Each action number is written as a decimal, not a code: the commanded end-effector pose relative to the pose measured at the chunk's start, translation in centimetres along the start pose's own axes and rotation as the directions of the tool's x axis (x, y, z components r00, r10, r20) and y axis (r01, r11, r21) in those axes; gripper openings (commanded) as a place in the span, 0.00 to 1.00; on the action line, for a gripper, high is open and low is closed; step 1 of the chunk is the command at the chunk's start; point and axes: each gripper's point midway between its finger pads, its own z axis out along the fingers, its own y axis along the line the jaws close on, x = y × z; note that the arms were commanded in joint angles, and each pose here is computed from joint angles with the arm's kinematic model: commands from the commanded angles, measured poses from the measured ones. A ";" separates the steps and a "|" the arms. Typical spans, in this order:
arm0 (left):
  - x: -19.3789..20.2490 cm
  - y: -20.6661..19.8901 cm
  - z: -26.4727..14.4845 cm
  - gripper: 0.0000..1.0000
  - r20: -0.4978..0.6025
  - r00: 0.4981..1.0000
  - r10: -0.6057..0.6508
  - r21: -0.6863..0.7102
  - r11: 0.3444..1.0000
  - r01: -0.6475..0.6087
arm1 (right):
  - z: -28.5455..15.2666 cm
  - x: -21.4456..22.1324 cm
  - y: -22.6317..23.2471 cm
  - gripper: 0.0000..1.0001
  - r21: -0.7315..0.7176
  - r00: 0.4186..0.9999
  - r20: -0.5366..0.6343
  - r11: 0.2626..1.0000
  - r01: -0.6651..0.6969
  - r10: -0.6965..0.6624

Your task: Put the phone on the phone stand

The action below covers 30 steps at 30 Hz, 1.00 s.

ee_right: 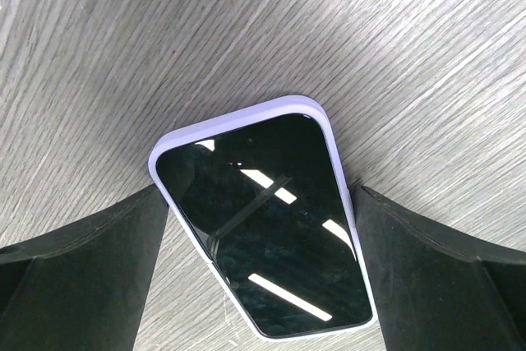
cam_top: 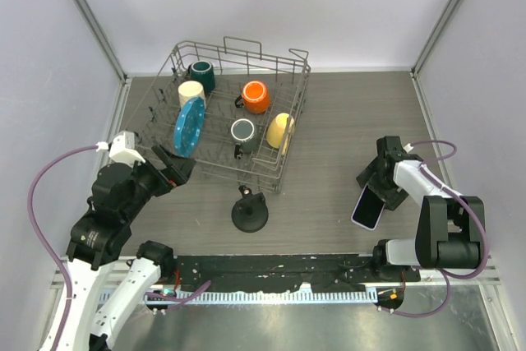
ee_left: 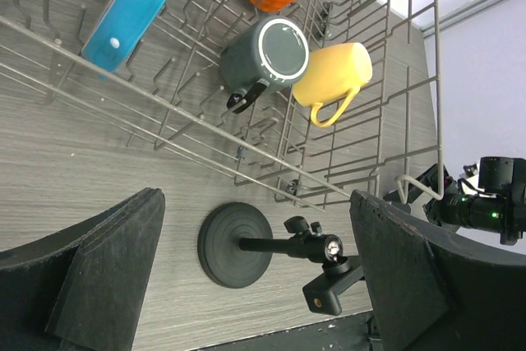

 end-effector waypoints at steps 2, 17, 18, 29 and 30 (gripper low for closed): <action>-1.1 -0.3 -1.2 0.99 0.040 0.999 0.030 0.008 1.000 -0.030 | 1.3 1.0 0.7 0.96 -0.018 0.999 -0.041 1.000 -0.012 0.011; -0.9 -1.0 -1.3 0.99 0.017 1.000 0.010 0.032 0.999 -0.010 | 0.5 -0.7 3.0 0.78 -0.092 1.000 -0.009 0.996 -0.019 0.018; -0.9 -1.0 -1.3 0.99 0.018 1.000 0.008 0.033 0.999 -0.009 | 0.6 -0.6 3.0 0.87 -0.088 1.000 -0.018 0.996 -0.004 0.002; -0.1 -0.5 -1.2 0.99 0.008 1.000 -0.002 0.029 1.000 0.002 | 0.0 3.1 1.4 0.99 -0.009 0.990 -0.058 0.992 0.129 -0.130; -0.1 -0.4 -1.1 0.99 0.008 1.000 -0.001 0.029 1.000 0.001 | -0.2 3.7 1.5 0.99 -0.008 0.987 -0.059 0.989 0.151 -0.151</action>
